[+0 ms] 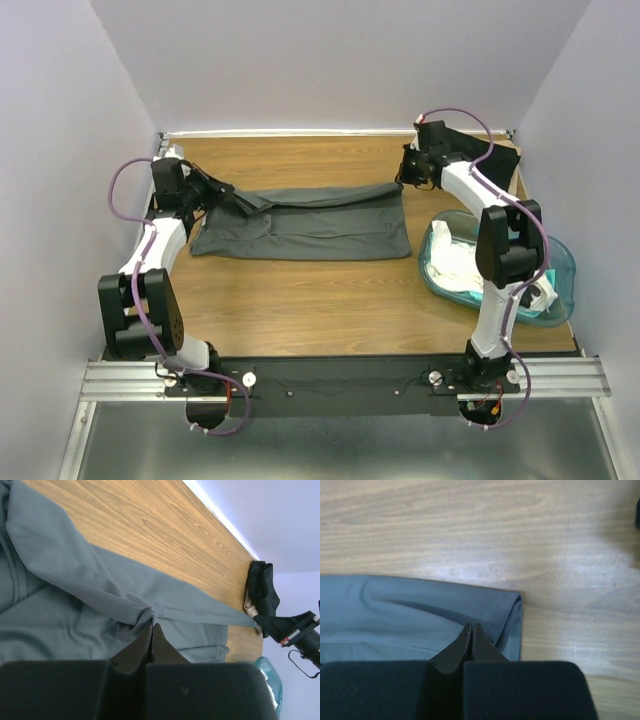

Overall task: Fold and stack the t-shirts
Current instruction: Fold the tshirt

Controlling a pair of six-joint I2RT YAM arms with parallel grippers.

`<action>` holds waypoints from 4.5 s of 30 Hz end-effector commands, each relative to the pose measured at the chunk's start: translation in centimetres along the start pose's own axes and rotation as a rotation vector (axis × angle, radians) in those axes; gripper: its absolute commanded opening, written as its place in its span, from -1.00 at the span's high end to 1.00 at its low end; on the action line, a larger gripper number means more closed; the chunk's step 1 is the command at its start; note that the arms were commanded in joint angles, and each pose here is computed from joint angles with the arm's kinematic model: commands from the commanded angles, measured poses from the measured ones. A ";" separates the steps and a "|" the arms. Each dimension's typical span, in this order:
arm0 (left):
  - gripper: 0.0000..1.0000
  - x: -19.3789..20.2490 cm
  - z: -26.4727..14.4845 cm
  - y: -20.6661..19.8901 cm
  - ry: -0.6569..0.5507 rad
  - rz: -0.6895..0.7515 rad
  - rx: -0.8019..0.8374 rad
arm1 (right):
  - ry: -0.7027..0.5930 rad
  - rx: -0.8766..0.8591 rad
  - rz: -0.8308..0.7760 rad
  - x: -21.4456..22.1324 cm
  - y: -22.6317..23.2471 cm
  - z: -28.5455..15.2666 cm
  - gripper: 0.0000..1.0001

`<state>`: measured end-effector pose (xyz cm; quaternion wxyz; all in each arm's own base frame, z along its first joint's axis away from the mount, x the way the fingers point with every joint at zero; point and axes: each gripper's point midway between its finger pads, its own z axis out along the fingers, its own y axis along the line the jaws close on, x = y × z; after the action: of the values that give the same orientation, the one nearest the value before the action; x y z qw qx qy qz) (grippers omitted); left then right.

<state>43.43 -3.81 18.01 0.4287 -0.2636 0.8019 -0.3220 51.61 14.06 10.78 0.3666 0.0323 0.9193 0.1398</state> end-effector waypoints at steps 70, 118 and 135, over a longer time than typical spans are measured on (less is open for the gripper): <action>-0.24 -5.8 11.9 15.2 0.037 0.161 -0.260 | 0.143 -0.016 0.078 5.4 -2.6 5.2 0.07; 1.00 -8.2 10.6 13.1 -0.069 0.170 -0.278 | 0.119 0.078 0.138 5.2 -5.0 4.2 0.99; 1.00 -6.6 8.4 16.0 -0.101 0.082 -0.418 | 0.101 0.086 0.151 4.6 -5.2 3.3 0.99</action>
<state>51.37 7.55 4.60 0.3974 -0.3150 0.8512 -0.1355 50.76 11.85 2.64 0.2932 0.1005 0.9396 0.1453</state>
